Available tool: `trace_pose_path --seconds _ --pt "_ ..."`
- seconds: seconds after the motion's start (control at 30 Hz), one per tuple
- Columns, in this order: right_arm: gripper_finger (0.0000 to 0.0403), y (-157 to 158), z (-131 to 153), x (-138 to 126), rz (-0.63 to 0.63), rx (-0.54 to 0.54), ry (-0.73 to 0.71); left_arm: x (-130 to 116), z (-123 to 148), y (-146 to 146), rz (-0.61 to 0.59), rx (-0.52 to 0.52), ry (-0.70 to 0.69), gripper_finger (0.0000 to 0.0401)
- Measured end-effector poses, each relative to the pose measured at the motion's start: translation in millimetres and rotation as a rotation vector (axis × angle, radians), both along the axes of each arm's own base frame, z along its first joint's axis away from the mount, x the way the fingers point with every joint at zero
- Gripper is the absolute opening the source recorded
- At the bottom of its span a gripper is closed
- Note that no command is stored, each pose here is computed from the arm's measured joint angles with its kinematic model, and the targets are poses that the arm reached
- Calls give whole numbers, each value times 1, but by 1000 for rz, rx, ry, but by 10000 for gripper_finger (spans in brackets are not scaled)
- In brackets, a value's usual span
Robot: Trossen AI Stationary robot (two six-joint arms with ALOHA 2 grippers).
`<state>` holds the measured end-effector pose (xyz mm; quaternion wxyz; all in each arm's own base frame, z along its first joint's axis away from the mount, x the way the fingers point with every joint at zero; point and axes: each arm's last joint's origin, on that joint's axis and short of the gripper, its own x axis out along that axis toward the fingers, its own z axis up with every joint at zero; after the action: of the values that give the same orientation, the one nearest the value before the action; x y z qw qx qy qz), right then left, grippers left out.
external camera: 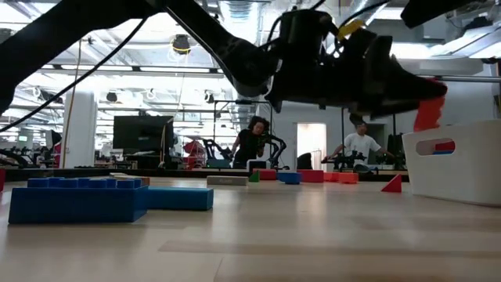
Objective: Sort blocks by size
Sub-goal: Put the 8 stud orange game piece into the white bin, then put the 8 stud blue game piece into the white bin
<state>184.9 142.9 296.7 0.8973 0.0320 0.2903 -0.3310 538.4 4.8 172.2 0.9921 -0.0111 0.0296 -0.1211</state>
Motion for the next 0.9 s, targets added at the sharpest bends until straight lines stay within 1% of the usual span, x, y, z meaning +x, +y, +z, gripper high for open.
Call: trace_pose_path --seconds 0.1,0.17,0.27,0.4,0.47,0.57,0.7,0.77,0.83,0.9 --pt "157 1 0 -1 5 2 -2 -2 11 5 0 -3 -6 246" --pt "156 1 0 -1 4 4 -4 -4 20 10 -10 1 -8 262" --pt "156 1 0 -1 4 4 -5 -9 35 15 -54 11 20 266" --pt "156 5 0 -3 15 12 -12 -28 40 2 -105 100 103 251" --pt "156 8 0 -6 27 17 -17 -42 33 -8 -100 131 141 241" --pt "156 13 0 -10 55 26 -24 -73 25 -20 -59 163 185 226" --pt "156 19 -1 -15 73 38 -35 -120 31 -35 36 229 244 215" --pt "156 19 -4 -16 78 31 -28 -145 32 -42 65 265 312 214" --pt "156 18 -4 -16 75 28 -26 -167 35 -49 58 269 384 214" --pt "156 16 -4 -14 62 30 -27 -187 41 -57 50 230 456 213"
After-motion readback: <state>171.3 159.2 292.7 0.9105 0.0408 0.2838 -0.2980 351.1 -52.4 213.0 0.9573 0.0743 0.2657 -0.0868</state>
